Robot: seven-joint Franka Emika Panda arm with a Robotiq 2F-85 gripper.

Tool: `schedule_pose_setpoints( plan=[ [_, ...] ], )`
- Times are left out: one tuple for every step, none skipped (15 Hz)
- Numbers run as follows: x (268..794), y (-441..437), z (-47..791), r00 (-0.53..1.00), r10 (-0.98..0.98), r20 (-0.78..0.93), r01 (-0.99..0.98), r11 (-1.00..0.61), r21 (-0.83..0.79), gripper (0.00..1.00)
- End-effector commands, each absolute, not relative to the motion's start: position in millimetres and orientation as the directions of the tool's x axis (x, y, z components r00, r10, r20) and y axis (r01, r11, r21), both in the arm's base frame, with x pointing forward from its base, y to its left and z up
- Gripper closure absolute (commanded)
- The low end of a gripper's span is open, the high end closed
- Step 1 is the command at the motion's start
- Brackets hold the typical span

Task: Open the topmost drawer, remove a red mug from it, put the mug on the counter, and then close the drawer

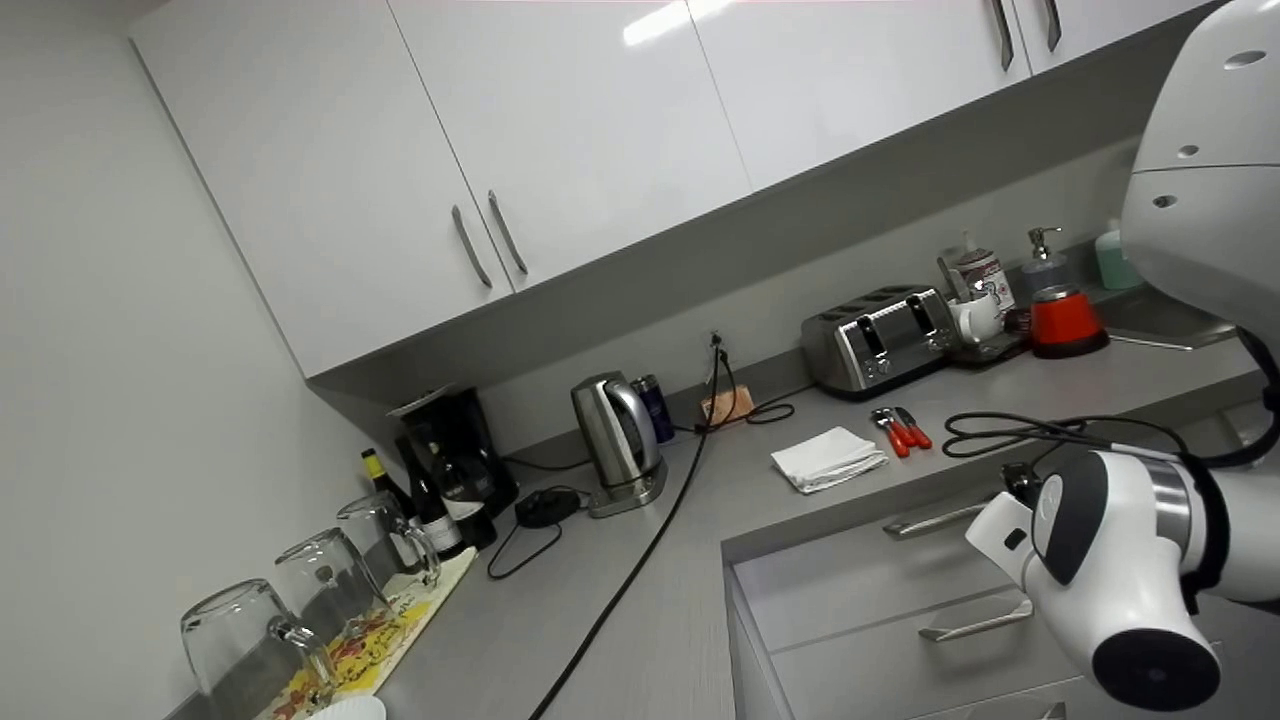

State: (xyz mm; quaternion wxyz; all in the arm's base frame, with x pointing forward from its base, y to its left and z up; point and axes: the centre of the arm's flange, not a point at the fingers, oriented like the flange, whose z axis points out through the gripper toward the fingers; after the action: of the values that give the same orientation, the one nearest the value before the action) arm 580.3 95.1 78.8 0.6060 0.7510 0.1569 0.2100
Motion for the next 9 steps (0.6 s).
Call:
schedule_pose_setpoints(
  plan=[
    [588.8, 95.7, 64.9, 0.855, 0.503, 0.126, -0.040, -0.178, 0.983, 0.00],
    [592.0, 94.7, 62.0, 0.856, 0.501, 0.127, -0.044, -0.175, 0.984, 0.00],
    [594.7, 94.0, 59.2, 0.855, 0.503, 0.127, -0.045, -0.173, 0.984, 0.00],
    [598.6, 93.4, 56.3, 0.851, 0.508, 0.132, -0.048, -0.175, 0.983, 0.00],
    [602.0, 92.8, 53.8, 0.848, 0.511, 0.139, -0.054, -0.177, 0.983, 0.00],
    [606.0, 92.2, 50.9, 0.847, 0.511, 0.144, -0.059, -0.179, 0.982, 0.00],
    [610.7, 91.7, 48.8, 0.847, 0.511, 0.146, -0.062, -0.178, 0.982, 0.00],
    [615.3, 90.5, 45.1, 0.849, 0.507, 0.146, -0.064, -0.175, 0.982, 0.00],
    [619.7, 89.3, 42.7, 0.851, 0.503, 0.148, -0.066, -0.177, 0.982, 0.00]
  ],
)
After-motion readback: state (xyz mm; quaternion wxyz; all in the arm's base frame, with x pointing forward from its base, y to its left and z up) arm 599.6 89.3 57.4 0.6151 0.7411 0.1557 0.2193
